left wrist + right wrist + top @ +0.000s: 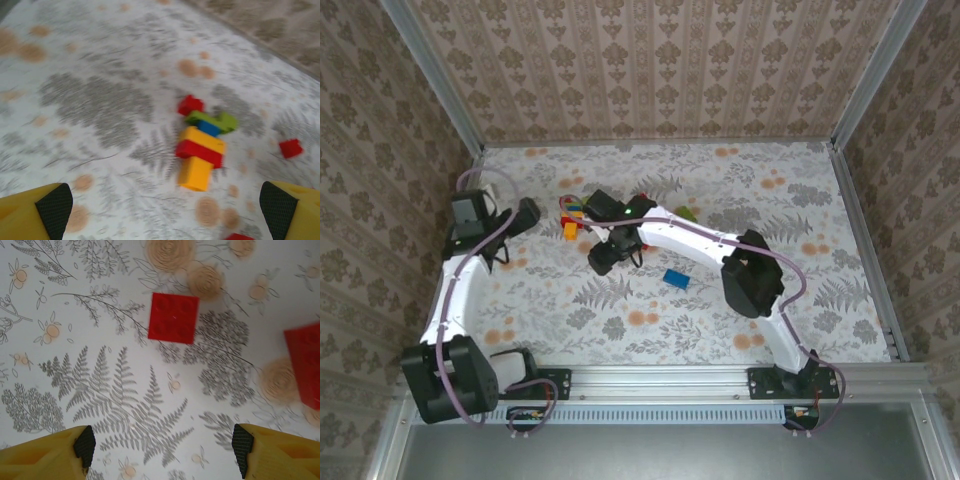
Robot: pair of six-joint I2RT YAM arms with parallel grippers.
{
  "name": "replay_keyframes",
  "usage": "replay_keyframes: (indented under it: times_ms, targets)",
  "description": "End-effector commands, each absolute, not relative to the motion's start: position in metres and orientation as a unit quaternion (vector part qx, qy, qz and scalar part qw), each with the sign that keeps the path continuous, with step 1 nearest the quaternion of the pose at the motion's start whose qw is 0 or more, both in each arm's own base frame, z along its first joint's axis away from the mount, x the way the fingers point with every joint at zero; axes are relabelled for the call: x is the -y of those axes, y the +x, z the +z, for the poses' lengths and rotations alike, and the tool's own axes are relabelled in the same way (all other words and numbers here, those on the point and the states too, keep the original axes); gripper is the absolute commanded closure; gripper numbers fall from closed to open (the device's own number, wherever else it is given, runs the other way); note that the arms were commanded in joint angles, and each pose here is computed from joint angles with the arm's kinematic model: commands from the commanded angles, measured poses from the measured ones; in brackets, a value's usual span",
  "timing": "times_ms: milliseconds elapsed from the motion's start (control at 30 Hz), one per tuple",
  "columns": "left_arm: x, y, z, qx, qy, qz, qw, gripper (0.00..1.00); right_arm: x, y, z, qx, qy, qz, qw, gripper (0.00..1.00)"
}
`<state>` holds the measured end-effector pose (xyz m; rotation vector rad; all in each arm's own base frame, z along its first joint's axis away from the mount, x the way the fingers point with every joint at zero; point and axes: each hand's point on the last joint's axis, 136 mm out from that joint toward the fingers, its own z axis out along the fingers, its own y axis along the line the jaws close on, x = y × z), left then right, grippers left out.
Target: Assemble a carrot with lego
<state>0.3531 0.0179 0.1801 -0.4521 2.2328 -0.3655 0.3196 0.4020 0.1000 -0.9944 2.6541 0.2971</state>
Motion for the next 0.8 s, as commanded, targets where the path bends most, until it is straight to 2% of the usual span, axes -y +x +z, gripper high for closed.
replay_keyframes:
  times_ms: [0,300,467,567,667,767]
  targets:
    - [-0.031,0.343,0.168,-0.882,-0.22,-0.165,0.381,0.0,-0.399,0.326,0.09,-0.924,-0.349,0.077,0.132,0.24]
    - [-0.026,0.349,0.166,-0.88,-0.217,-0.19,0.378,0.0,-0.423,0.344,0.06,-0.927,-0.344,0.078,0.126,0.26]
    - [-0.024,0.349,0.167,-0.879,-0.213,-0.195,0.38,0.0,-0.428,0.35,0.05,-0.927,-0.344,0.073,0.126,0.3]
    - [-0.024,0.35,0.169,-0.878,-0.211,-0.195,0.383,0.0,-0.427,0.353,0.046,-0.928,-0.345,0.065,0.125,0.37]
    - [-0.024,0.35,0.169,-0.878,-0.21,-0.196,0.383,0.0,-0.426,0.353,0.044,-0.929,-0.344,0.062,0.124,0.5]
    - [-0.023,0.351,0.167,-0.878,-0.209,-0.198,0.382,0.0,-0.421,0.351,0.046,-0.93,-0.342,0.056,0.123,0.59]
